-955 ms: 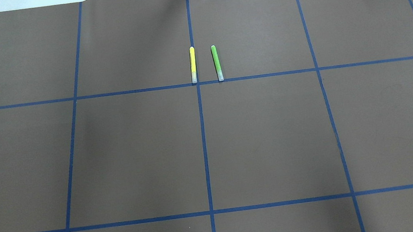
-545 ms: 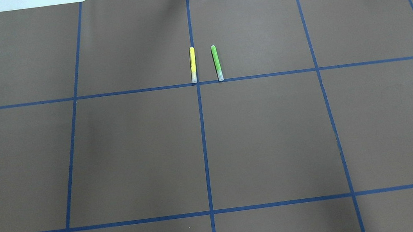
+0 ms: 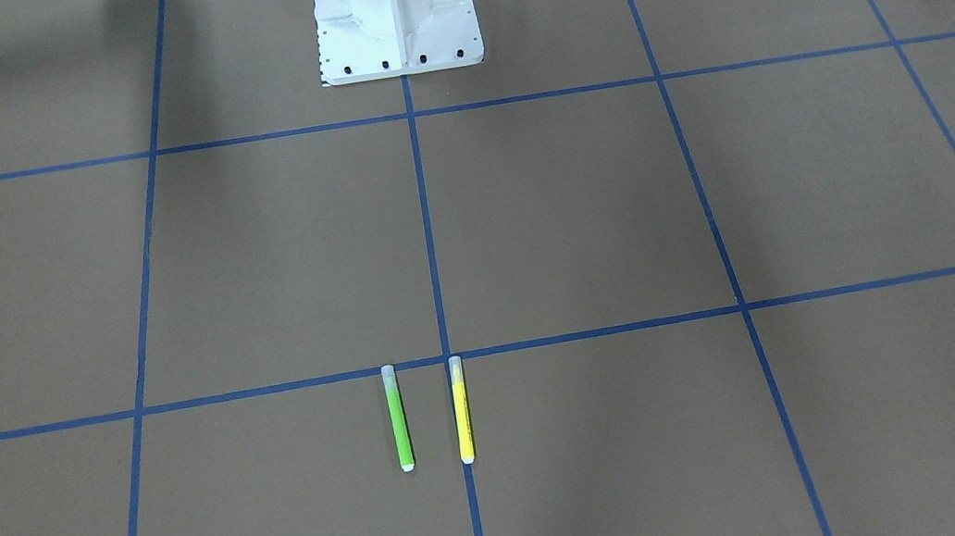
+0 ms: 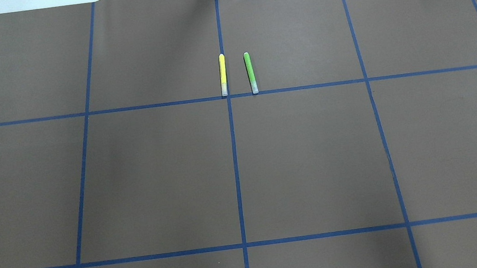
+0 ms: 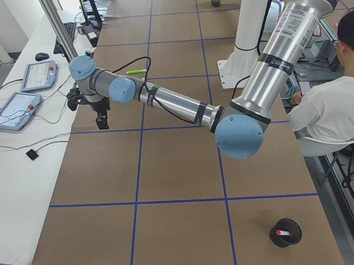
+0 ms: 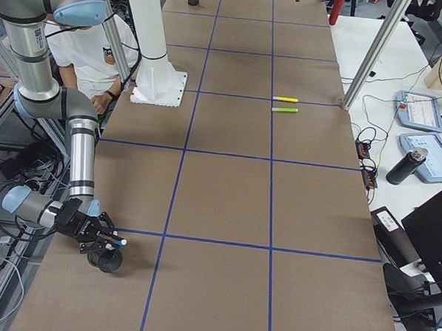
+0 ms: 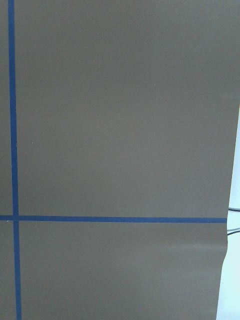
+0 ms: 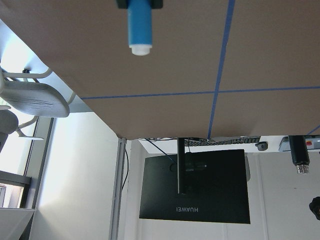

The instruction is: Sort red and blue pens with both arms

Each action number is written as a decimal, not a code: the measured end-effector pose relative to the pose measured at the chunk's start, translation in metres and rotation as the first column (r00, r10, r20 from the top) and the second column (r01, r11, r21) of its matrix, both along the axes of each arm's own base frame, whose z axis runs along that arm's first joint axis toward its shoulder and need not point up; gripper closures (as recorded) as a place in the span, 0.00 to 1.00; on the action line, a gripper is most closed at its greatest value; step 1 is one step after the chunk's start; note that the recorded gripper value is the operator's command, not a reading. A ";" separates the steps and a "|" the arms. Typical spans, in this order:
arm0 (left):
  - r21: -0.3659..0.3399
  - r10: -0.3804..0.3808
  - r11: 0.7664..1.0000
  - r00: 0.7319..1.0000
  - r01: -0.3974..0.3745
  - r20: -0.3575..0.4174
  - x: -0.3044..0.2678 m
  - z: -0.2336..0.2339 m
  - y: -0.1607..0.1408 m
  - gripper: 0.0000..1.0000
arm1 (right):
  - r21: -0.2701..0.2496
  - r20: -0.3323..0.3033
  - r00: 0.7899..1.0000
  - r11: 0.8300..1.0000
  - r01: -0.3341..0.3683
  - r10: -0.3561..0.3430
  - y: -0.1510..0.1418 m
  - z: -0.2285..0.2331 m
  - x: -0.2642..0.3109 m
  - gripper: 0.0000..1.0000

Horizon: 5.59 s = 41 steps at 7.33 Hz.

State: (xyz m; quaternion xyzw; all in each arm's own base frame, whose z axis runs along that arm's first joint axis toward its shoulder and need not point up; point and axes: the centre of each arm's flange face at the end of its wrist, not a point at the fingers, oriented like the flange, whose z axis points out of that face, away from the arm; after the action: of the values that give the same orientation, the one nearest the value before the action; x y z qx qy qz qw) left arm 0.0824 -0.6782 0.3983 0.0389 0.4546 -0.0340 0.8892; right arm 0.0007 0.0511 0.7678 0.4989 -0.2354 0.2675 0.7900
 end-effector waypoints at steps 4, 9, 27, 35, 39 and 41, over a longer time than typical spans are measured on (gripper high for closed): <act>-0.002 -0.011 1.000 1.000 0.011 -0.004 0.000 -0.008 0.002 0.00 | -0.033 -0.016 1.000 0.999 -0.023 0.022 0.003 0.005 -0.001 1.00; -0.003 -0.026 1.000 1.000 0.026 -0.013 0.000 -0.019 0.005 0.00 | -0.077 -0.023 0.999 0.996 -0.044 0.042 0.010 0.014 -0.012 0.01; 0.002 -0.027 1.000 1.000 0.027 -0.002 -0.001 -0.009 0.010 0.00 | -0.109 0.162 0.758 0.752 0.650 -0.632 -0.485 -0.130 0.151 0.00; 0.137 0.087 0.983 0.970 -0.120 0.229 -0.031 0.071 -0.004 0.00 | -0.431 0.326 0.558 0.406 0.806 -0.763 -0.676 -0.244 -0.021 0.00; 0.054 0.154 0.985 0.977 -0.163 0.148 -0.033 0.120 0.014 0.00 | -0.508 0.327 0.487 0.284 0.813 -0.810 -0.675 -0.235 -0.030 0.00; 0.070 0.181 0.979 0.976 -0.190 0.122 -0.040 0.134 0.032 0.00 | -0.510 0.325 0.468 0.265 0.818 -0.821 -0.674 -0.233 -0.027 0.00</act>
State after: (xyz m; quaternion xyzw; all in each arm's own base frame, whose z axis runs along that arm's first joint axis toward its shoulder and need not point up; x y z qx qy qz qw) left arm 0.0424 -0.6460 0.5318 0.0344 0.4054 0.0701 0.9108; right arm -0.0262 -0.6227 0.5349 0.0239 -0.3573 -0.1205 0.9259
